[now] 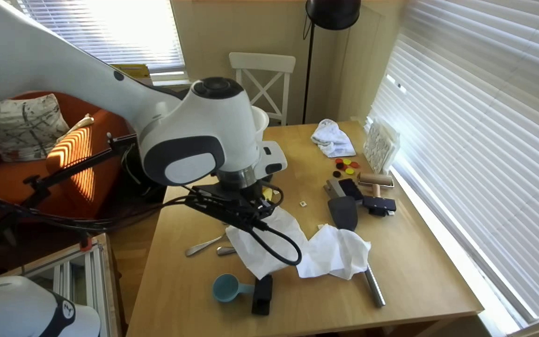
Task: Pick up the paper towel, wipe the rim of the mug and put the paper towel down
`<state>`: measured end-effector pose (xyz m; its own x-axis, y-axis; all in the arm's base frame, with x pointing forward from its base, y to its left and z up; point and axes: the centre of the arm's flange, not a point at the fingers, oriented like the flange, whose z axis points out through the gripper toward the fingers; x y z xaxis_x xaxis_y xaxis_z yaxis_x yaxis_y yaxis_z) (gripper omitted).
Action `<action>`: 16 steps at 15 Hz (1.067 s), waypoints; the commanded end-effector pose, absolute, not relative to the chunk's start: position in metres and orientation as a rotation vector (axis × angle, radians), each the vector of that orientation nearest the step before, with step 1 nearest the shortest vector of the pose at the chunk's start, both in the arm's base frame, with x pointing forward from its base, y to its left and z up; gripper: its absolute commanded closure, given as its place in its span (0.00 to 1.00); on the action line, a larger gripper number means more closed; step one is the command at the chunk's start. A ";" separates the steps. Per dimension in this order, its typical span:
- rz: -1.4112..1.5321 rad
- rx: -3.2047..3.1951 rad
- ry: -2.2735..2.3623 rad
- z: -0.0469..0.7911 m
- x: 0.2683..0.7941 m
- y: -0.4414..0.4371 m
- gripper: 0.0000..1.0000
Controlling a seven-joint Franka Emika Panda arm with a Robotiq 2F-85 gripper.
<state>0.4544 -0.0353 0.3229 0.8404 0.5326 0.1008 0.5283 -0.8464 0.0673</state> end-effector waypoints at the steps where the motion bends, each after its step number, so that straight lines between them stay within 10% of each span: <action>1: 0.167 2.996 0.944 0.281 0.488 -0.047 1.00; 16: 0.067 2.951 1.391 0.230 0.520 -0.044 1.00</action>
<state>0.5181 -0.0432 0.2303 0.7096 0.6993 0.0860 0.7033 -0.7104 -0.0271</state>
